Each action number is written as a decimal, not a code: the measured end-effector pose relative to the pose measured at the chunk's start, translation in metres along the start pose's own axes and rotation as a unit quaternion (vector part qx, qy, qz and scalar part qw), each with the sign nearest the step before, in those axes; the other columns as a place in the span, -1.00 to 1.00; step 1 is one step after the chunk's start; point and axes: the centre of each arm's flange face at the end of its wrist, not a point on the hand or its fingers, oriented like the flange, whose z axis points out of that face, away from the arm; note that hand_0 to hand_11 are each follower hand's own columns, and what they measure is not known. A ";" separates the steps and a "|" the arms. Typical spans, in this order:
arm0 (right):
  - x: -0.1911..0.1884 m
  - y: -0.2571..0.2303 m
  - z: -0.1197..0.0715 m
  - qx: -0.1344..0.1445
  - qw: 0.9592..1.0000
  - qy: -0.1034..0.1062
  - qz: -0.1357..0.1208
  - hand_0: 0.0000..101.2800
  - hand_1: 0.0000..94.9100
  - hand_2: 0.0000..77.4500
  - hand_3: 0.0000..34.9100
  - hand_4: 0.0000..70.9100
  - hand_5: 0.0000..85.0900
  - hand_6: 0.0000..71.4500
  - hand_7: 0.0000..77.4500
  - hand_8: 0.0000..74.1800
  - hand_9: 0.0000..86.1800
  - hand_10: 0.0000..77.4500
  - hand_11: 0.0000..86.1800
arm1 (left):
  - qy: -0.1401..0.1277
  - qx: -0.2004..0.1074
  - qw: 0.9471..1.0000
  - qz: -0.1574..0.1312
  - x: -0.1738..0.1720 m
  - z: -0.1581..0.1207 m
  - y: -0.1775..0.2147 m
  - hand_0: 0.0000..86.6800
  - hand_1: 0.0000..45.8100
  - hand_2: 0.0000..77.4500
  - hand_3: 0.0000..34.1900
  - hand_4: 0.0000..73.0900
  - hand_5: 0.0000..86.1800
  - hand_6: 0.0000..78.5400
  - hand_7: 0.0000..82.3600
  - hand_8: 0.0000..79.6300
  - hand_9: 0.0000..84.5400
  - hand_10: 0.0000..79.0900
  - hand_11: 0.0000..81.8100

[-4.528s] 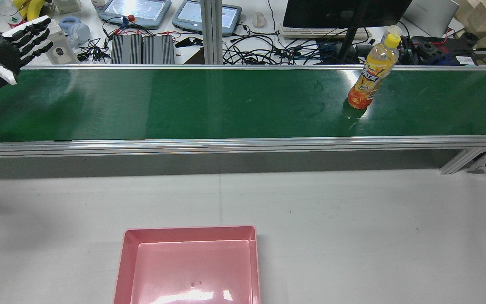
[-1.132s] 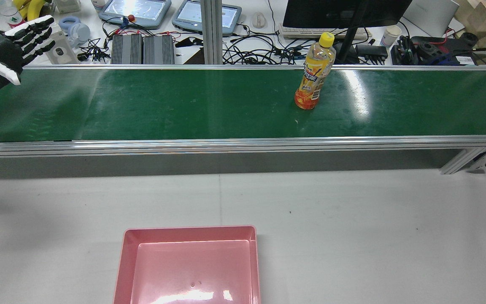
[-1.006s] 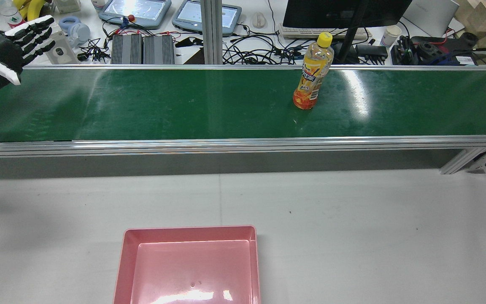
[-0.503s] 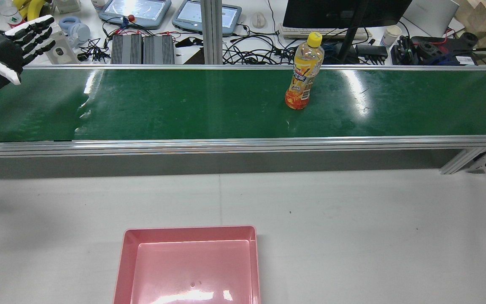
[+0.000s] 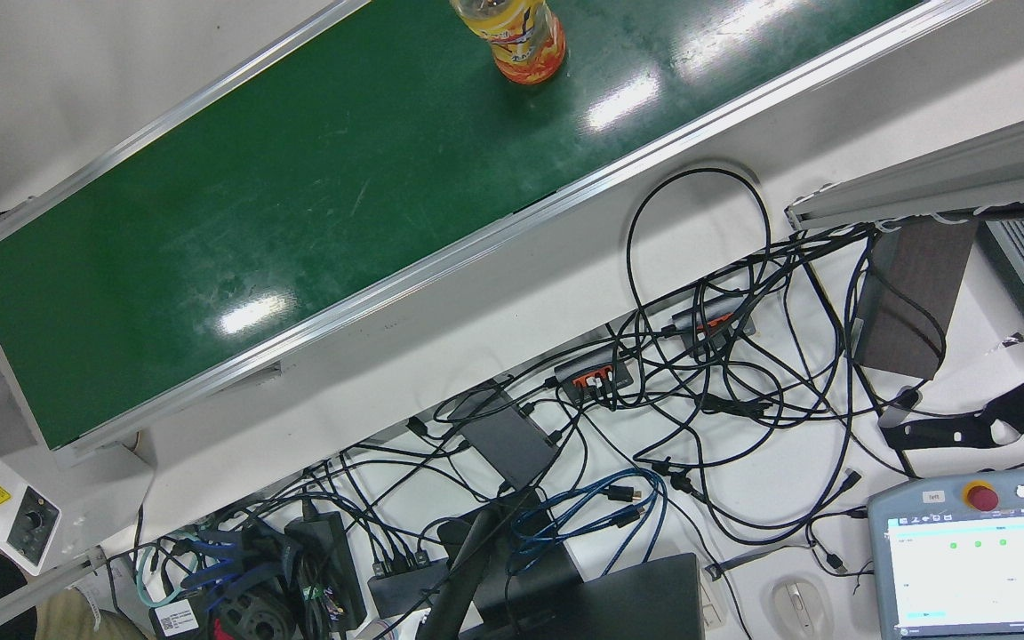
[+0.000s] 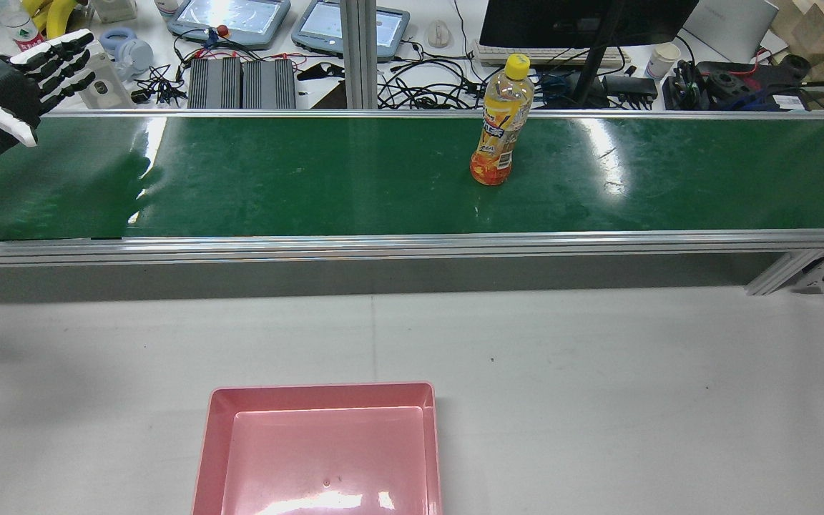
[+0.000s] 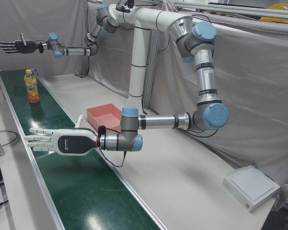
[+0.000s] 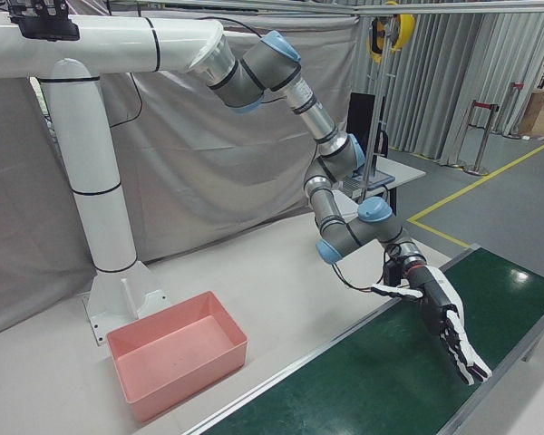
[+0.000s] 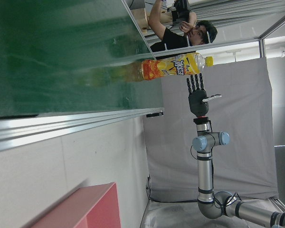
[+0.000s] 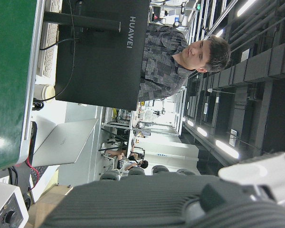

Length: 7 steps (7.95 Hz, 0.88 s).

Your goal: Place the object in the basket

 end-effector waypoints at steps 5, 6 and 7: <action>0.000 0.000 0.000 0.000 1.000 0.000 0.000 -0.99 -1.00 -0.99 -1.00 -1.00 -1.00 -1.00 -0.99 -1.00 -1.00 -1.00 -1.00 | 0.000 0.000 1.000 -0.001 0.000 0.000 0.000 0.27 -0.93 -1.00 -1.00 -0.75 -0.80 -0.99 -0.99 -0.99 -0.99 -0.92 -0.87; 0.000 0.000 0.000 0.000 1.000 0.000 0.000 -0.99 -1.00 -0.99 -1.00 -1.00 -1.00 -1.00 -0.99 -1.00 -1.00 -1.00 -1.00 | 0.000 0.000 1.000 -0.001 0.000 0.000 0.000 0.27 -0.93 -1.00 -0.99 -0.78 -0.80 -0.99 -0.99 -0.99 -0.99 -0.92 -0.87; 0.000 0.000 0.000 0.000 1.000 0.000 0.000 -0.99 -1.00 -0.99 -1.00 -1.00 -1.00 -1.00 -0.99 -1.00 -1.00 -1.00 -1.00 | 0.000 0.000 1.000 0.000 0.000 0.000 0.000 0.27 -0.90 -1.00 -1.00 -0.78 -0.87 -0.99 -0.99 -0.99 -0.99 -0.92 -0.87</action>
